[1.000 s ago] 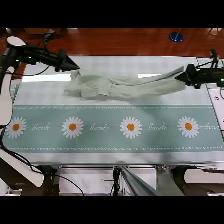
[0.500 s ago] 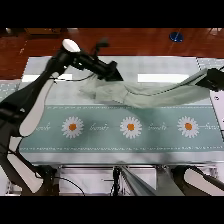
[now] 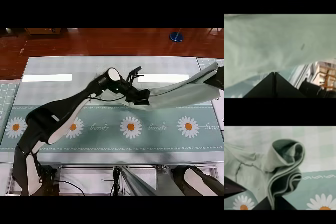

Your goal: Fold the shirts.

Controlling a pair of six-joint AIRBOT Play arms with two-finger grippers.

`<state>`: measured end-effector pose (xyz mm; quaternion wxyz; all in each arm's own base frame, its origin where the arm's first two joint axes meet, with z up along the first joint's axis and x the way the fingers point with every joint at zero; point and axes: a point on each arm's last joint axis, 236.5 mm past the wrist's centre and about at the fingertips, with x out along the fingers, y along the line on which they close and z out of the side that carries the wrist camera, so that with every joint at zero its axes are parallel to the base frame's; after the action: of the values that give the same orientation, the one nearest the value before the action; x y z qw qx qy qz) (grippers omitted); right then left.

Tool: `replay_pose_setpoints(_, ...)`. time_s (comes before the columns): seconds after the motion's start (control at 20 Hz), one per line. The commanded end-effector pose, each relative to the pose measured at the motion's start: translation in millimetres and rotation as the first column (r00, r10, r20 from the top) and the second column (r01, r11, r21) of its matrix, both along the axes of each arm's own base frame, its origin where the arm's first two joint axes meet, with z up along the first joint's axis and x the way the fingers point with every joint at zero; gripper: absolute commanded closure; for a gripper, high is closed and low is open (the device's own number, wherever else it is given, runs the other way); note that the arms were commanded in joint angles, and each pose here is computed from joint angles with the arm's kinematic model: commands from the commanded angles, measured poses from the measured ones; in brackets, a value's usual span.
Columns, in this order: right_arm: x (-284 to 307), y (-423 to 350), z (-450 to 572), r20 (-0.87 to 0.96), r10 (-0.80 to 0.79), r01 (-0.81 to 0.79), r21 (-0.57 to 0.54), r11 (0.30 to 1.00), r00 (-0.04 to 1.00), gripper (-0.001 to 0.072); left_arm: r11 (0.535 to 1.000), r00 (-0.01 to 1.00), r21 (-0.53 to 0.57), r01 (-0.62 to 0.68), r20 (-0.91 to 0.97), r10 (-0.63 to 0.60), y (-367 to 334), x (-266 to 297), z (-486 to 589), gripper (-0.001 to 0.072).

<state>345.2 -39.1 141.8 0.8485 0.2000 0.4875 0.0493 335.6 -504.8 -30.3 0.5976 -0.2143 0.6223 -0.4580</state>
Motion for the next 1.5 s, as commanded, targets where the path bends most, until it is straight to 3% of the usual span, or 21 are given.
replay_pose_setpoints(0.0,-4,10,12,0.026,0.01,-0.011,0.022,1.0,1.0,0.0692,0.994,0.993,-0.031,-0.102,-0.067,0.1,-36,-5,-24,0.0689)
replay_pose_setpoints(0.35,-5,13,20,0.054,0.011,-0.013,0.026,1.0,0.999,0.0692,0.991,0.983,-0.049,-0.123,-0.147,0.114,-48,-13,-39,0.0689)
replay_pose_setpoints(0.5,-1,12,21,0.068,-0.001,-0.001,0.025,1.0,0.998,0.0692,0.987,0.998,-0.151,-0.056,-0.007,0.055,-18,26,17,0.0689)
replay_pose_setpoints(0.65,13,36,15,0.091,0.024,-0.028,0.045,0.999,0.996,0.0691,0.965,0.976,-0.261,0.02,0.215,0.038,57,72,123,0.069)
replay_pose_setpoints(0.8,41,78,3,0.11,0.067,-0.076,0.077,0.994,0.992,0.0692,0.954,0.935,-0.299,0.003,0.339,0.104,163,93,221,0.0689)
replay_pose_setpoints(1.05,102,191,-9,0.234,0.094,-0.144,0.205,0.968,0.968,0.0692,0.95,0.818,-0.28,-0.138,0.51,0.268,324,88,320,0.0689)
replay_pose_setpoints(1.3,118,324,-81,0.198,0.111,-0.171,0.32,0.932,0.974,0.0683,0.961,0.791,-0.227,-0.157,0.553,0.26,374,54,342,0.0689)
replay_pose_setpoints(1.35,113,356,-101,0.171,0.105,-0.162,0.367,0.916,0.98,0.0614,0.964,0.796,-0.221,-0.146,0.553,0.247,373,50,341,0.0689)
replay_pose_setpoints(1.4,105,385,-120,0.132,0.094,-0.141,0.416,0.899,0.987,0.0451,0.966,0.798,-0.221,-0.137,0.552,0.24,369,49,341,0.0689)
replay_pose_setpoints(1.45,96,406,-136,0.096,0.09,-0.124,0.447,0.886,0.991,0.0233,0.967,0.803,-0.221,-0.126,0.549,0.23,364,48,340,0.0689)
